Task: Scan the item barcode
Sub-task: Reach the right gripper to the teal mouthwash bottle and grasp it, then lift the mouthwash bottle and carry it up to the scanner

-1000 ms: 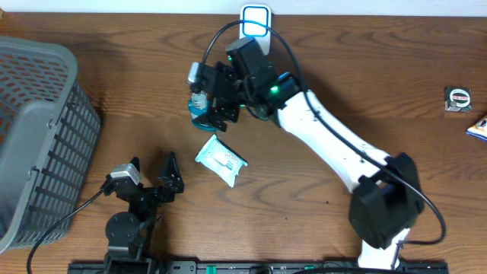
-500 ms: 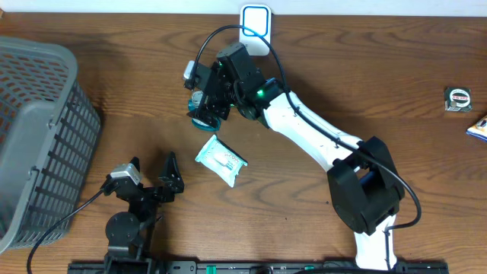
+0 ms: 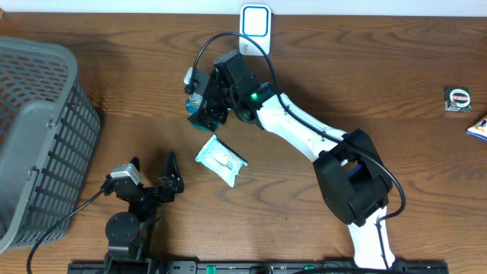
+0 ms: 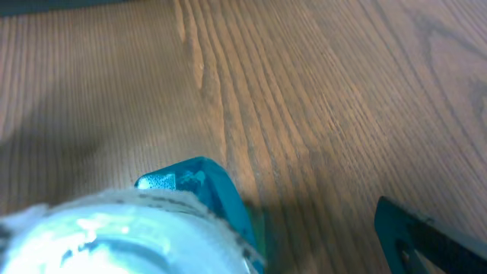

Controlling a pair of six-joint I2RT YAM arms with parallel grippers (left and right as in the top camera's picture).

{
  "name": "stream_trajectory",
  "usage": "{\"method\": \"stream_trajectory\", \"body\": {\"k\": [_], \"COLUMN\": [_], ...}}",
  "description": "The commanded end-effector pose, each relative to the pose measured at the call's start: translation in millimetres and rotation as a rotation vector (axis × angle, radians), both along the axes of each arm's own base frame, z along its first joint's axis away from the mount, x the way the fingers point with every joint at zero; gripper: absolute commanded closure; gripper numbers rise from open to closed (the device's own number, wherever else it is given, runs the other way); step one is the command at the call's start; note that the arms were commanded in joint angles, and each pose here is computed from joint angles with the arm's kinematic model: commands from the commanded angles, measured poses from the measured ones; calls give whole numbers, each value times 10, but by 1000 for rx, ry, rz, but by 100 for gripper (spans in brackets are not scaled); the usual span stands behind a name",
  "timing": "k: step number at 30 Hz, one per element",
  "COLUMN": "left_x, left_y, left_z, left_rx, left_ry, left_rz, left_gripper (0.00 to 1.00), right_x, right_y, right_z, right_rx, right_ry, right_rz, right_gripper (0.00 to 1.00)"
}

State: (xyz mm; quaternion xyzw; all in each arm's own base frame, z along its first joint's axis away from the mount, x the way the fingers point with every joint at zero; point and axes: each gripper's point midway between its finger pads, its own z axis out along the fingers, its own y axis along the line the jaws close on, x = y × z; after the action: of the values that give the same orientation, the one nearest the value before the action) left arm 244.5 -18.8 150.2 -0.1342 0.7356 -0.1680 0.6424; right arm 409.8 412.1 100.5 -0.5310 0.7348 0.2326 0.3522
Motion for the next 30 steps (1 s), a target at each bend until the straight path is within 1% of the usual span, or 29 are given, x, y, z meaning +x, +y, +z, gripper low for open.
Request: {"method": "stream_trajectory", "body": {"k": [1,3,5,7,9,12,13,15,18,21,22,26,30], "left_x": [-6,-6,-6,-6,-6,-6,-6,-6,-6,-6,-6,-6,-6], "left_y": [31,31,31,31,31,31,31,31,31,31,31,31,31], "left_z": [-162,-162,-162,-162,-162,-162,-162,-162,-162,-162,-162,-162,-162], "left_rx": [7,7,7,7,7,7,7,7,7,7,7,7,7], "left_ry": [48,48,48,48,48,48,48,48,48,48,48,48,48], "left_rz": [16,16,16,16,16,16,16,16,16,16,16,16,16], "left_gripper": [2,2,2,2,2,2,2,2,2,2,2,2,2], "right_x": [18,37,42,45,46,48,47,47,24,-114,-162,-296,-382], "right_y": [42,45,49,51,55,67,69,74,73,43,10,-186,-400], "right_z": [-17,-6,1,5,10,23,24,37,141,319,370,490,620], "right_rx": [-1,5,9,10,13,26,28,38,61,102,111,120,125], "right_ry": [-7,-7,-8,-10,-9,4,7,23,69,168,207,334,416], "right_rz": [-25,-36,-38,-38,-38,-50,-53,-66,-77,-29,-19,-10,-16], "right_gripper": [2,5,11,22,38,53,56,59,59,59,61,62,72]}}
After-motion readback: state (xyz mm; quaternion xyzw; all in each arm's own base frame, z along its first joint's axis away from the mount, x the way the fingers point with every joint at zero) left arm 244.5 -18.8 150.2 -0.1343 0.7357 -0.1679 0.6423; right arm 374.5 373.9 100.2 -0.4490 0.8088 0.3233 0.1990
